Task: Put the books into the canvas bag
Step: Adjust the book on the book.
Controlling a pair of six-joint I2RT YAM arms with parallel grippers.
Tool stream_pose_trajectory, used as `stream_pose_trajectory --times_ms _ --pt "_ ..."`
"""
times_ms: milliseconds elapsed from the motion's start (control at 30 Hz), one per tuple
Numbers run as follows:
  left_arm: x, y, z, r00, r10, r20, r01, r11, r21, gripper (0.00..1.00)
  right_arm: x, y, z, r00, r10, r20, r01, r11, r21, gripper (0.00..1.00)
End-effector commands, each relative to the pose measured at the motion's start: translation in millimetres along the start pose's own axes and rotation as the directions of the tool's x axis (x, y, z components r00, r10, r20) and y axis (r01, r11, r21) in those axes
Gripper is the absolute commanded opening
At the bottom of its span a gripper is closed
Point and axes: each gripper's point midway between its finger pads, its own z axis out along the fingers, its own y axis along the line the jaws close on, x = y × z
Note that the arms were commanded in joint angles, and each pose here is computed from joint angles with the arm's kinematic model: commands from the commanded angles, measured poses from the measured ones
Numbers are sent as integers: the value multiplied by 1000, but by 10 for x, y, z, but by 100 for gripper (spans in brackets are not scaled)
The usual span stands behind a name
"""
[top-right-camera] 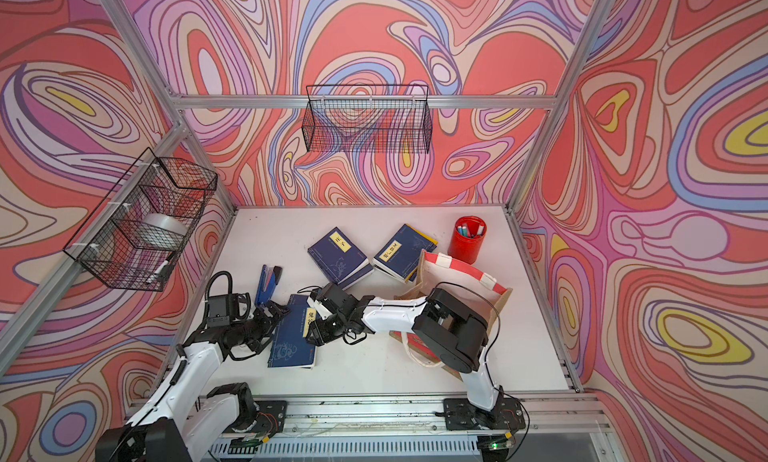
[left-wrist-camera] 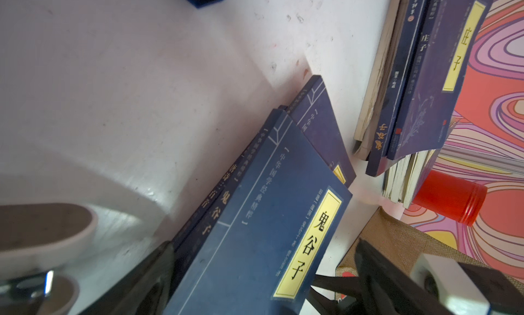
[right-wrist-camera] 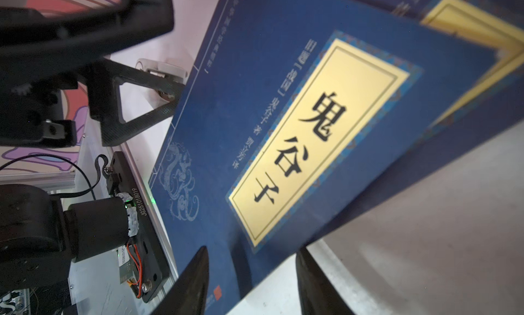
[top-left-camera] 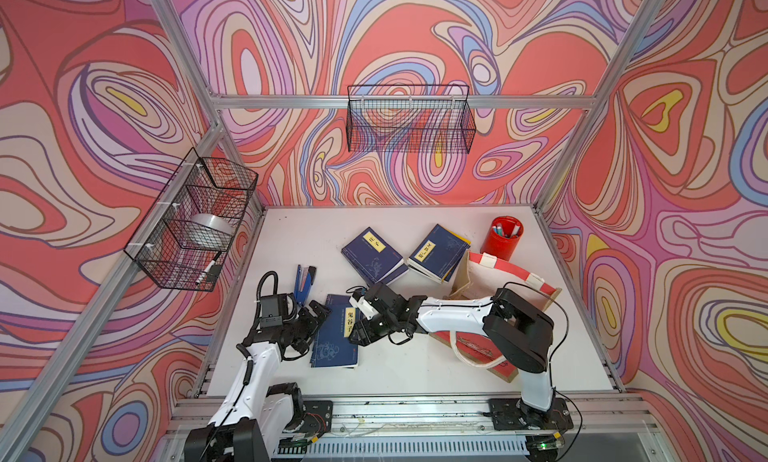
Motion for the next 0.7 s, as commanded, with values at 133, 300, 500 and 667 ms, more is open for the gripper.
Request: stream_pose_trajectory --times_ms 133,300,500,667 --pt "67 14 8 999 -32 -27 32 999 14 100 -77 79 143 1000 -4 13 5 999 -52 35" --pt "72 12 6 999 -31 -24 32 999 21 100 -129 104 137 1000 -6 23 7 999 -51 23" --pt "86 1 16 999 -29 -28 30 999 36 100 -194 196 108 999 -17 32 19 997 -77 16" --pt "86 18 26 999 -33 -26 34 999 33 100 -242 250 98 999 -26 36 30 995 -92 1"
